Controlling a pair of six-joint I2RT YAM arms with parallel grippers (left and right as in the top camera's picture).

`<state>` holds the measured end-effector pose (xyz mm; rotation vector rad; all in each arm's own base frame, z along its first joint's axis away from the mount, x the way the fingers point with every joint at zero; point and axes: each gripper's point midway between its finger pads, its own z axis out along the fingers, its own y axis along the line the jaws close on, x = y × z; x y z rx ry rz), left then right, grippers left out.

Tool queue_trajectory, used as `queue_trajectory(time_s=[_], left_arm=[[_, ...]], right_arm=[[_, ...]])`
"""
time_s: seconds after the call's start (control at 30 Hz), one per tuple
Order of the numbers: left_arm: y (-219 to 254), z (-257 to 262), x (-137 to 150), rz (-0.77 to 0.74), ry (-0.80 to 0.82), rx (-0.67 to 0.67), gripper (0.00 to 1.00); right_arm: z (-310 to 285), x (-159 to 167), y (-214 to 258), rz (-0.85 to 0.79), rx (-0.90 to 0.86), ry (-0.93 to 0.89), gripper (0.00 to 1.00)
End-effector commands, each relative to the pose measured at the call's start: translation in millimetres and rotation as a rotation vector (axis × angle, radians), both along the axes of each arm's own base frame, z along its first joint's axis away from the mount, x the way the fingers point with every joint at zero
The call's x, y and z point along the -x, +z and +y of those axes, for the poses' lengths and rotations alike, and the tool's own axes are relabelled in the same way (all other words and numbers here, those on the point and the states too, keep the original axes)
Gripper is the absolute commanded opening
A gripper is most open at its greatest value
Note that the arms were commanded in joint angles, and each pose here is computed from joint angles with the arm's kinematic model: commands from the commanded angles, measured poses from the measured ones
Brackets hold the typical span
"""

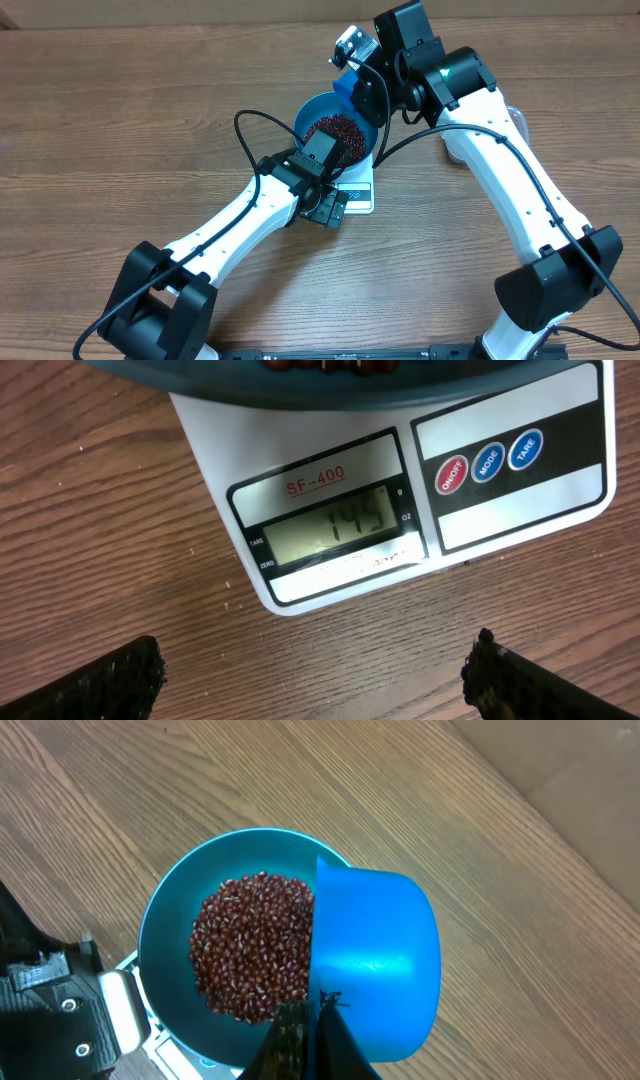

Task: Scoop item into bowl and weigh 150g on scale

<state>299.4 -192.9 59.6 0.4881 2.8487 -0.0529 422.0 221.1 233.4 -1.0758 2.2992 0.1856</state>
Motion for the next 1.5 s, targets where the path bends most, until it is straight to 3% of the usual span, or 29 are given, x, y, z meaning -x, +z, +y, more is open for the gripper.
queue_trajectory(time_s=[0.0,0.4,0.63,0.83,0.93,1.27,1.47], left_arm=[[14,-3,-8,-0.044,0.008,0.014,1.00],[14,-3,-8,-0.044,0.008,0.014,1.00],[14,-3,-8,-0.044,0.008,0.015,0.99],[17,-7,-13,-0.064,0.008,0.032,1.00],[35,-19,-17,-0.057,-0.001,0.082,1.00],[122,-50,-53,-0.208,-0.045,0.204,0.99],[137,-27,-76,-0.328,0.016,0.087,1.00]], right_arm=[[2,-4,13,-0.035,-0.010,0.002,0.04],[2,-4,13,-0.032,-0.018,-0.012,0.04],[5,-13,21,-0.016,-0.119,-0.119,0.04],[-28,-27,29,0.021,-0.185,-0.284,0.04],[-54,-30,37,0.075,-0.248,-0.356,0.04],[-87,-7,66,0.332,-0.655,-0.265,0.04],[-135,-3,56,0.367,-0.648,-0.372,0.04]])
